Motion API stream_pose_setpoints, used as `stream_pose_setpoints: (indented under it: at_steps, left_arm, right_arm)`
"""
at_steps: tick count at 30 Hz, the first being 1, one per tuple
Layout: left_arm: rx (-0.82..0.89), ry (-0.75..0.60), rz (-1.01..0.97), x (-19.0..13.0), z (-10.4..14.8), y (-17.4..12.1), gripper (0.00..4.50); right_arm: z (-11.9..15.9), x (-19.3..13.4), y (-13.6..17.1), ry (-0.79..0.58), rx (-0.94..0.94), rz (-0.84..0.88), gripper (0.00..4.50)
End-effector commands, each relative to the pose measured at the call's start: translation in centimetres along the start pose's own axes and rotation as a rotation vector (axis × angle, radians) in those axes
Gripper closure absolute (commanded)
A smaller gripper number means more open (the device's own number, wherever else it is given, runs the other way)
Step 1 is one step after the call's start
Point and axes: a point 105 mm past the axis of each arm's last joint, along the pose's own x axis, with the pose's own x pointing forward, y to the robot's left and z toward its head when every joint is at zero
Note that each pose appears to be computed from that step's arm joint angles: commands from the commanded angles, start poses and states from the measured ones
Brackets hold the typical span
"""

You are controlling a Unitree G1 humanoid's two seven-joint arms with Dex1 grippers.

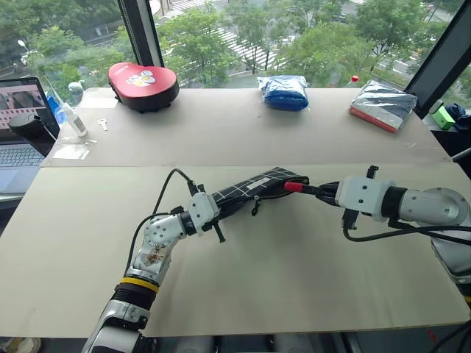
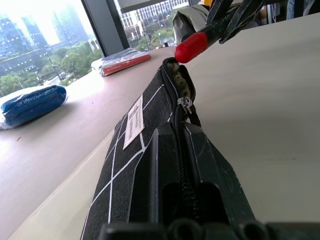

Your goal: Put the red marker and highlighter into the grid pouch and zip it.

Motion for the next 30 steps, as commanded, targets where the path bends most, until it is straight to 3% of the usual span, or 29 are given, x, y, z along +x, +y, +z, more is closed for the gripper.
stream_pose_setpoints:
  at_steps: [1, 16, 27, 29, 30]
  left_arm:
    - [0.023, -0.036, 0.008, 0.1, 0.9, 0.4, 4.5]
    - [0.027, -0.033, -0.001, 0.2, 0.9, 0.3, 4.5]
    - [0.029, -0.036, 0.005, 0.4, 1.2, 0.7, 4.5]
    - [0.031, -0.036, 0.009, 0.4, 1.2, 0.8, 4.5]
    - [0.032, -0.035, 0.013, 0.3, 1.2, 0.8, 4.5]
  right_arm:
    - [0.1, 0.2, -0.7, -0.006, -0.077, -0.03, 3.99]
    - [2.2, 4.1, -1.2, -0.096, -0.216, -0.005, 3.99]
    - [8.0, 9.3, 2.1, -0.314, -0.364, 0.108, 3.99]
    - [7.9, 9.5, 2.2, -0.321, -0.37, 0.115, 3.01]
    - [7.7, 9.5, 2.2, -0.319, -0.341, 0.123, 2.79]
